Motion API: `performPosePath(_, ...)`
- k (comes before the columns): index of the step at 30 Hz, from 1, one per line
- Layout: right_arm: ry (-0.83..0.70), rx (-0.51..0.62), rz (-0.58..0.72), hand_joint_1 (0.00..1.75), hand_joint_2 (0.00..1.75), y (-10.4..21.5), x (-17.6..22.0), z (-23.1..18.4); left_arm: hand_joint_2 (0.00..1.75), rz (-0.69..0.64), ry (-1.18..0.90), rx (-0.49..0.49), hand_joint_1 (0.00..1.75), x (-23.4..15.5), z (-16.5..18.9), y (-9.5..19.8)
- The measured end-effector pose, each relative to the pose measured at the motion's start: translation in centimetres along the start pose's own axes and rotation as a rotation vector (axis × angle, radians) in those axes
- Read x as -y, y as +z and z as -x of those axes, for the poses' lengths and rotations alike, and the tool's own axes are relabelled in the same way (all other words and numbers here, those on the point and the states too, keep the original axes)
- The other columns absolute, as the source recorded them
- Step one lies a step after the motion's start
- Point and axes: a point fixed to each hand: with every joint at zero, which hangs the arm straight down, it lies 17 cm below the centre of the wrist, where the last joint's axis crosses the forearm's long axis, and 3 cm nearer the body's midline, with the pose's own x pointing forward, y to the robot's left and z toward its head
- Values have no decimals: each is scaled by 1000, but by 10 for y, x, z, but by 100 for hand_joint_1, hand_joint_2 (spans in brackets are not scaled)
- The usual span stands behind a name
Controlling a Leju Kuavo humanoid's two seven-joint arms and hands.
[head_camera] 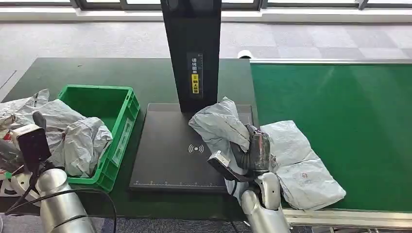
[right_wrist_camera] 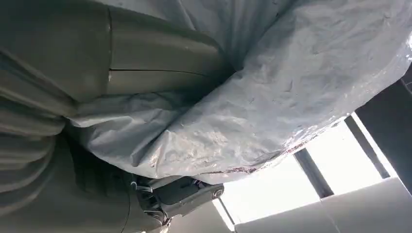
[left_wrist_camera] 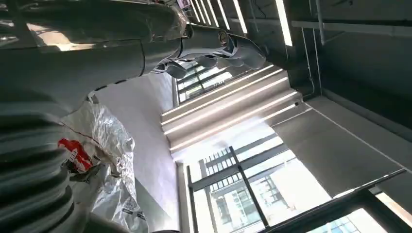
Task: Moved the parcel from conveyor to table for the left to box.
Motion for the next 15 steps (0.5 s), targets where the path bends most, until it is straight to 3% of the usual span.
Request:
performPosePath(5,-1,2,-3,175,175,-1,-1,-1,175,0,1,0,0,0,0,0)
performPosePath(6,-2,2,-3,0,0,-1,-2,-1,175,0,1,0,0,0,0,0)
performPosePath(15,-160,52,-59,0,0,-6,-31,-39,175,-8,48,7,0,4,-12,-3)
